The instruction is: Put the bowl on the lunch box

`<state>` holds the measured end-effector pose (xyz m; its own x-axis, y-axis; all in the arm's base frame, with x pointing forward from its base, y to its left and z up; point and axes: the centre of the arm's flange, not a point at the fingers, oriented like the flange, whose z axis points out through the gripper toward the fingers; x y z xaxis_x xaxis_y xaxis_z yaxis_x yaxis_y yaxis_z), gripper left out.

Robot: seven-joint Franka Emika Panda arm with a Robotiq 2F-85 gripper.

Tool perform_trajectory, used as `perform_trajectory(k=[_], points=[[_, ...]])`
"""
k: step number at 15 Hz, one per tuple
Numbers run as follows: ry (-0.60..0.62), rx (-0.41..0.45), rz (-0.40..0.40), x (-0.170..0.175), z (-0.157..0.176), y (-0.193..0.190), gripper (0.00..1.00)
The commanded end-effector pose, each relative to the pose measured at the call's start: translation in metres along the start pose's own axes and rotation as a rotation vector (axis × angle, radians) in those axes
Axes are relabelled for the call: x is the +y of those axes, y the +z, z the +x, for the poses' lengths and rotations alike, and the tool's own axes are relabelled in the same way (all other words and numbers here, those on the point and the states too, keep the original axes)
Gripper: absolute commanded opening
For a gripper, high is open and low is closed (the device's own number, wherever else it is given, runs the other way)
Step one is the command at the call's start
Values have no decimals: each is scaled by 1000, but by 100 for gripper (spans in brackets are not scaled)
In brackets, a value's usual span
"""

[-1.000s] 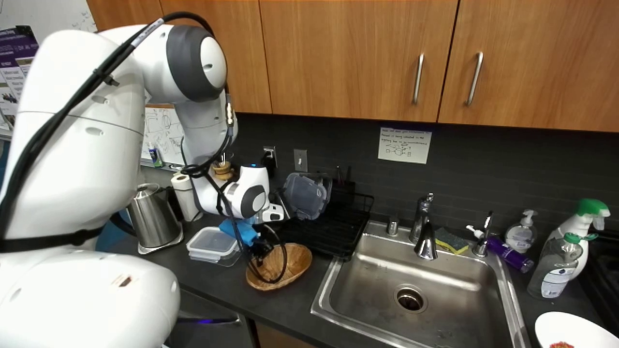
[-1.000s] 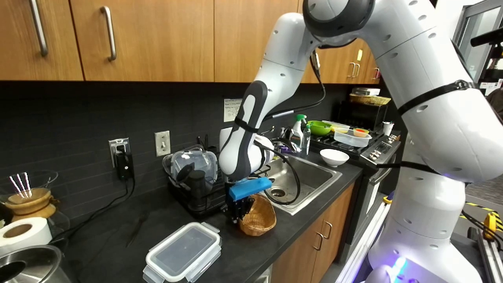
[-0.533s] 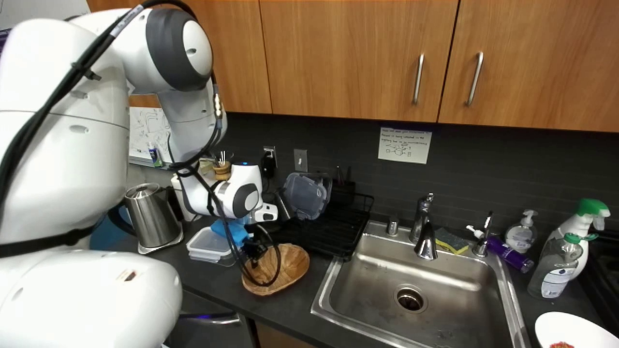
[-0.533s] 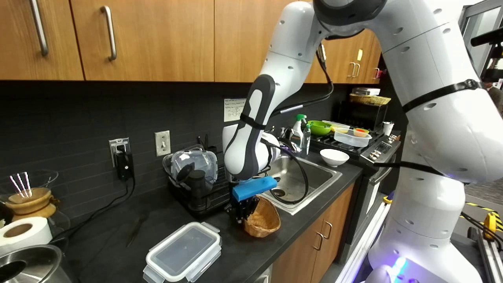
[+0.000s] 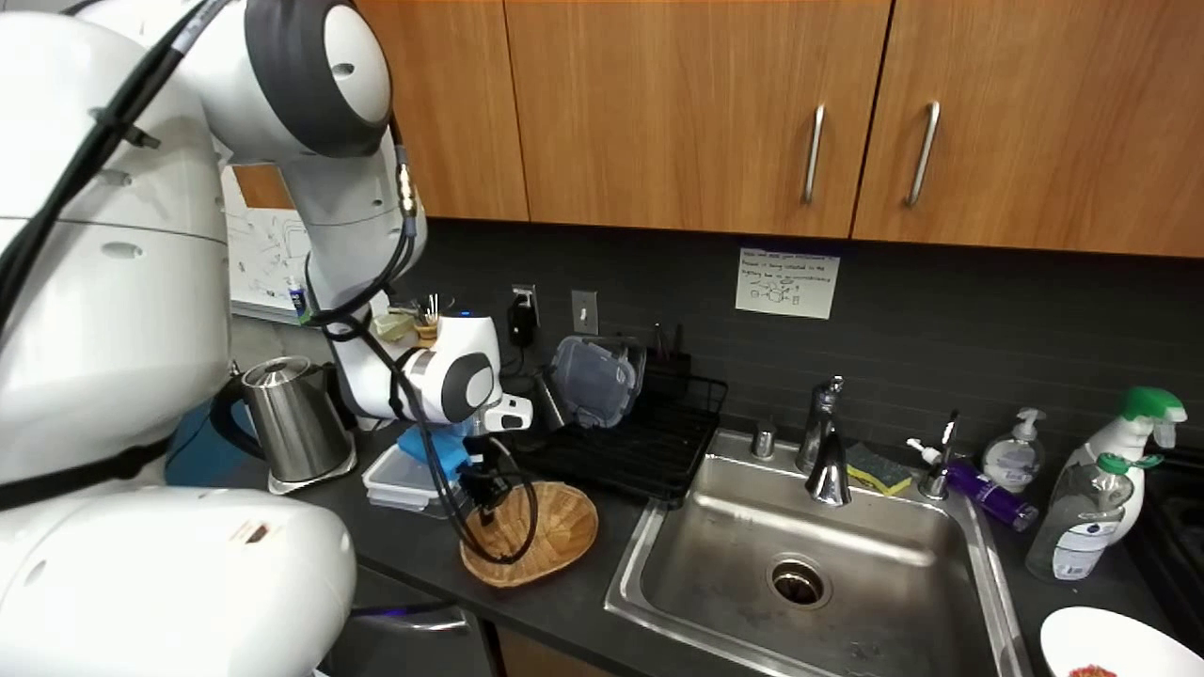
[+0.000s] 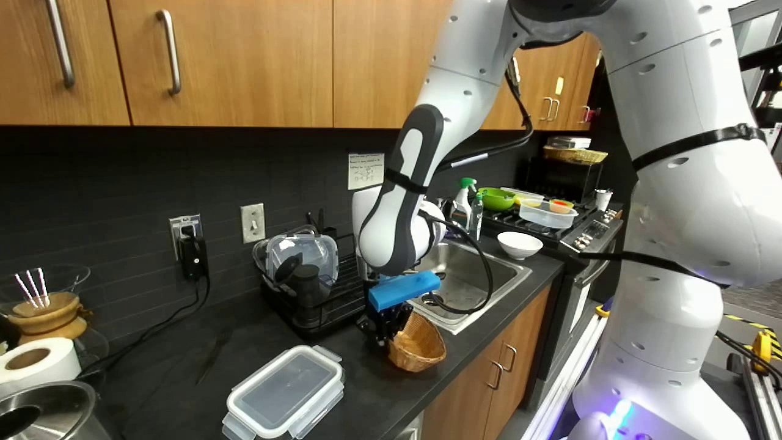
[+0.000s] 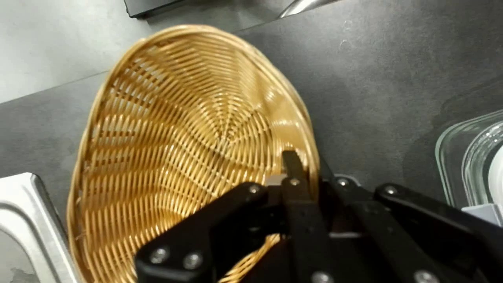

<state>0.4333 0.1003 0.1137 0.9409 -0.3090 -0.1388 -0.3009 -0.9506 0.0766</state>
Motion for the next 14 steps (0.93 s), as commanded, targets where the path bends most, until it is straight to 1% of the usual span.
perform_trajectory(k=[1, 4, 8, 11, 14], points=[[17, -3, -40, -7, -11, -23, 2], [30, -17, -71, -23, -13, -41, 2], [34, -26, -152, -60, -11, -74, 2], [24, -44, -204, -86, -5, -95, 2], [6, -64, -236, -101, 0, -110, 2]])
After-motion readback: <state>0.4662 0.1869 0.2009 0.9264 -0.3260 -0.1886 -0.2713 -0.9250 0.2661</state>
